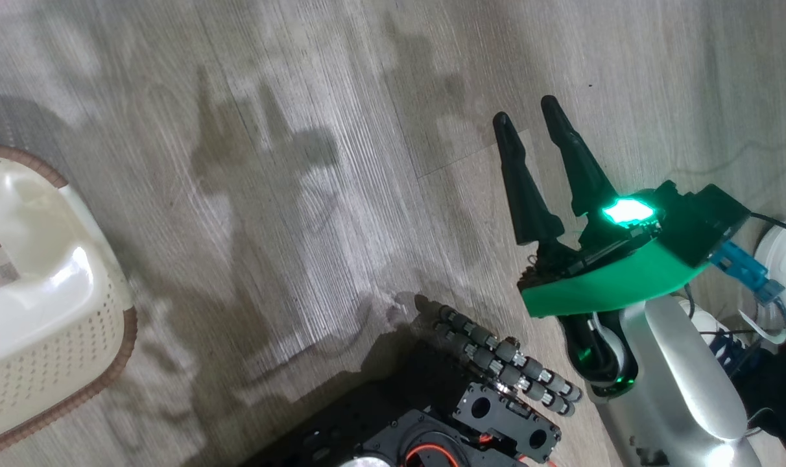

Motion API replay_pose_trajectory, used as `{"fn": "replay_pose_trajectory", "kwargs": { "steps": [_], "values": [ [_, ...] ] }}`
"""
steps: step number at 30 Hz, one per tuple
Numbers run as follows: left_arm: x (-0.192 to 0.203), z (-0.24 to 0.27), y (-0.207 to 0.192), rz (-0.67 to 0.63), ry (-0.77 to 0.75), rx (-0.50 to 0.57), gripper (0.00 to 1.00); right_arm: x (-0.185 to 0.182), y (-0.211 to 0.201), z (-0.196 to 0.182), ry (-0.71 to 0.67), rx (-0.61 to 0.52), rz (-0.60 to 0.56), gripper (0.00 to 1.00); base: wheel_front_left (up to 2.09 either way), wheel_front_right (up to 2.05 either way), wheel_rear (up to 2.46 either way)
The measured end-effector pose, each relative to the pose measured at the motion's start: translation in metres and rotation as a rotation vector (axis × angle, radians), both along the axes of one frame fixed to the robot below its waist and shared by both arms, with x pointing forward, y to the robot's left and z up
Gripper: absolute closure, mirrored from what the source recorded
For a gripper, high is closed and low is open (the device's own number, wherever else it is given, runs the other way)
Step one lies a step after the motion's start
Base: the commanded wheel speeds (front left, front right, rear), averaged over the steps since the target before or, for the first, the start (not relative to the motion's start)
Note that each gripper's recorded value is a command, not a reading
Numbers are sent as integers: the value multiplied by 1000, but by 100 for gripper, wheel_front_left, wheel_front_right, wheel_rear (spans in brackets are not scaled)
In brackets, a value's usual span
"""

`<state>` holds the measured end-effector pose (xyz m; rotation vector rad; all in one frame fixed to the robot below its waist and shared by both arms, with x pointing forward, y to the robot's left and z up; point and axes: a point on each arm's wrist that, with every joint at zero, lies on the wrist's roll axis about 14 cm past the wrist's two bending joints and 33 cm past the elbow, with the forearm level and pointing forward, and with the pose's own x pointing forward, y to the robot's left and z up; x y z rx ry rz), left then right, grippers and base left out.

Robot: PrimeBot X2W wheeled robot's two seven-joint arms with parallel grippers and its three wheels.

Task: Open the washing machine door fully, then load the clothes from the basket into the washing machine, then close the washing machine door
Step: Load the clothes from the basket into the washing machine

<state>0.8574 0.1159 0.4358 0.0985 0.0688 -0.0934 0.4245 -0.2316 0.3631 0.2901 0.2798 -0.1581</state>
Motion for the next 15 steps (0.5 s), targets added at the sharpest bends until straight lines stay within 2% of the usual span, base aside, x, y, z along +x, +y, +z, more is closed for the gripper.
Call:
{"fn": "replay_pose_trajectory", "kwargs": {
  "steps": [5, 10, 11, 12, 13, 15],
  "values": [
    [-6, -23, -29, -107, 83, 28, 100, 1, 1, -2, 4, 2, 2, 0, 0, 0, 0],
    [-10, -31, -44, -156, 113, 24, 100, 1, 1, -3, 6, 3, 3, 0, 0, 0, 0],
    [-11, -33, -46, -162, 123, 27, 76, 1, 1, -3, 5, 3, 4, 0, 0, 0, 0],
    [-12, -34, -47, -162, 128, 29, 16, 1, 1, -3, 5, 3, 4, 0, 0, 0, 0],
    [-12, -35, -47, -164, 130, 35, 0, 2, 1, -3, 4, 3, 5, 0, 0, 0, 0],
    [-13, -36, -47, -166, 136, 43, 0, 3, 1, -2, 0, 2, 6, 0, 0, 0, 0]
  ]
}}
